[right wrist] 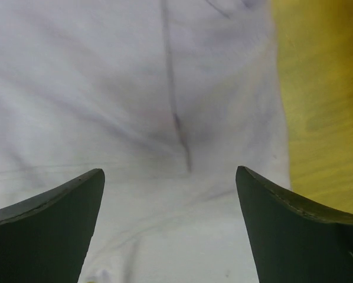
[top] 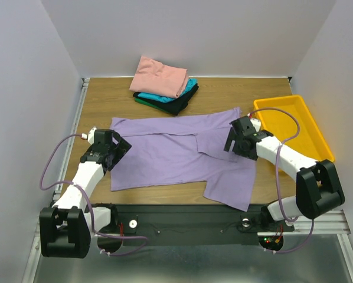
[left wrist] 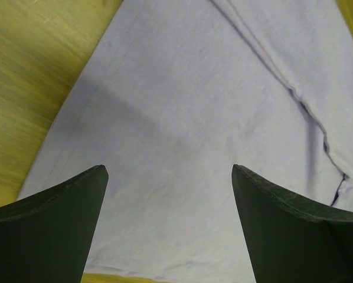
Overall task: Fold and stack the t-shirts
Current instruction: Fold the tshirt
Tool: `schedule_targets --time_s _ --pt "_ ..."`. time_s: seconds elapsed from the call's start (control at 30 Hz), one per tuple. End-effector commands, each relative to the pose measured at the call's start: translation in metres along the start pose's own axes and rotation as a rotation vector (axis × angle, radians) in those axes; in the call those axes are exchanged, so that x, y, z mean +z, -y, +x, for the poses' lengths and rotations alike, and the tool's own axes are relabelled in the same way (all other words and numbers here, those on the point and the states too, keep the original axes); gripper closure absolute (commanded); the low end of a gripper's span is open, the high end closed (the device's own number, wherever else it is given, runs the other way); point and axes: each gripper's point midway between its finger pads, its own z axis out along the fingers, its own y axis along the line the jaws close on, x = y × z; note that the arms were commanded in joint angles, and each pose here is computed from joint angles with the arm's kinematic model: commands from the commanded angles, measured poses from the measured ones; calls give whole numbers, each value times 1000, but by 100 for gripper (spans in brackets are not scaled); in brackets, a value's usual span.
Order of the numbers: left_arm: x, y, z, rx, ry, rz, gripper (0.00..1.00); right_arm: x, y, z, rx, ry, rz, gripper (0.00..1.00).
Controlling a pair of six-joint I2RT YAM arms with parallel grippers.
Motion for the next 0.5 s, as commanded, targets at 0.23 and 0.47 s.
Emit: schedule_targets --time_s 0.23,0.47 --pt "20 98 -82 36 142 160 2 -13 -75 -111 -11 204 -139 0" --pt "89 121 -72 132 7 162 2 34 -122 -133 -40 159 -216 0"
